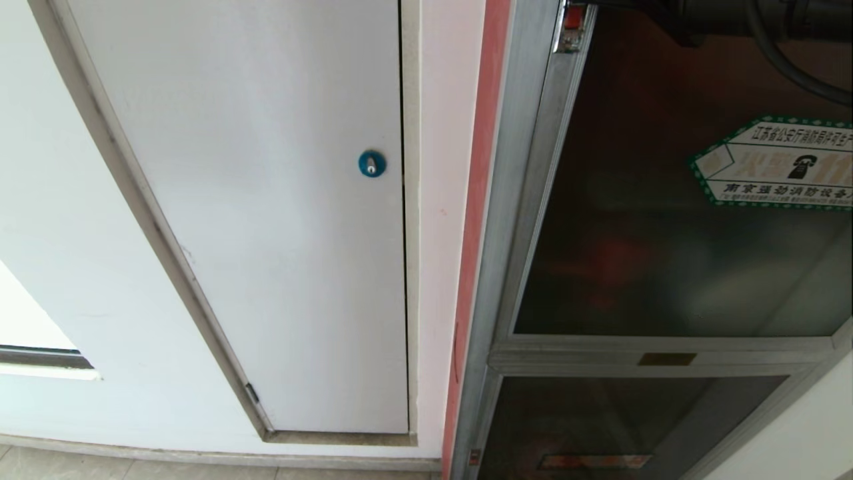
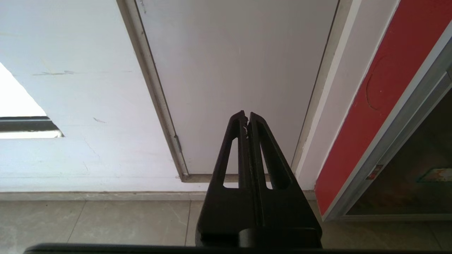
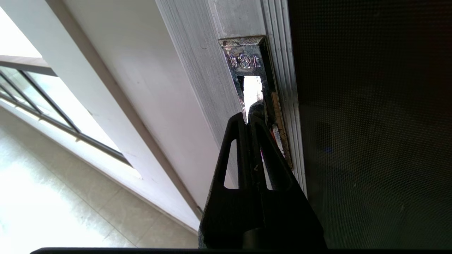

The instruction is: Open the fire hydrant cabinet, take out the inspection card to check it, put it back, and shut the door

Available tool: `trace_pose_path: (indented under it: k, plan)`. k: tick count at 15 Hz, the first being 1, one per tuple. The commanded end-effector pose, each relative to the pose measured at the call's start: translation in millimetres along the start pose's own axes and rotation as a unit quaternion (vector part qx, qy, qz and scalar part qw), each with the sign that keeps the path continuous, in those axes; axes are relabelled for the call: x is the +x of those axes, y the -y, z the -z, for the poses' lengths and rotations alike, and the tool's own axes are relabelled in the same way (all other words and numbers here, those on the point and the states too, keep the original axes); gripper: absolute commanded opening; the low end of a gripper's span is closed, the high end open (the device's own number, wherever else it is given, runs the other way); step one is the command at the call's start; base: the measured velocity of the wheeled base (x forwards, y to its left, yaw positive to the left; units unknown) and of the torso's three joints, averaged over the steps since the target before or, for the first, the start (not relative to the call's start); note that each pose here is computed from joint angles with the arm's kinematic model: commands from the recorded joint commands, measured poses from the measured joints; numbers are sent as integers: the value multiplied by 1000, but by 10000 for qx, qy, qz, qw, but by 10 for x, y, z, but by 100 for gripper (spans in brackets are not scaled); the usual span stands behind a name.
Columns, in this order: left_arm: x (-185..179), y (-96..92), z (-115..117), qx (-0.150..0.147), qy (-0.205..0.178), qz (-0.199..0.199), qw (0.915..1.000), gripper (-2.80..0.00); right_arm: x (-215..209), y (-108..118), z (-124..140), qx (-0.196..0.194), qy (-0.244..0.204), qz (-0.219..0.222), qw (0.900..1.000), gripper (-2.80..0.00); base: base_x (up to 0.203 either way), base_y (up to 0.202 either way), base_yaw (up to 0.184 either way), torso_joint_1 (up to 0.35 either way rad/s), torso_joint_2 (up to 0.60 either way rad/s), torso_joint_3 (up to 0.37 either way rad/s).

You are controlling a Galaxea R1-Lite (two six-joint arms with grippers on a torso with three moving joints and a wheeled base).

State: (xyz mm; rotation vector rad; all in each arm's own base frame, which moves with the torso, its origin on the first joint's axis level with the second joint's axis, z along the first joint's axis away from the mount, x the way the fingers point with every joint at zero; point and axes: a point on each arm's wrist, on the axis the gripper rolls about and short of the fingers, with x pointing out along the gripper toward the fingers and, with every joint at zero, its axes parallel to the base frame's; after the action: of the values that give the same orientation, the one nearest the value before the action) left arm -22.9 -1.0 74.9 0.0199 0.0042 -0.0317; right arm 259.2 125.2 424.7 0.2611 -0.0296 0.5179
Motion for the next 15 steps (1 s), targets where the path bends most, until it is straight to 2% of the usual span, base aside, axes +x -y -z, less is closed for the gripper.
trace_pose_path:
  k: [1, 15]
  plan:
    - [1, 0, -1, 0, -1, 3, 10000, -280, 49, 30, 29, 6, -30, 46, 10000, -280, 0, 0, 0, 0, 0, 0]
    - [1, 0, -1, 0, -1, -4, 10000, -280, 105, 110, 34, -28, 1, 141, 9999, -280, 0, 0, 0, 0, 0, 0]
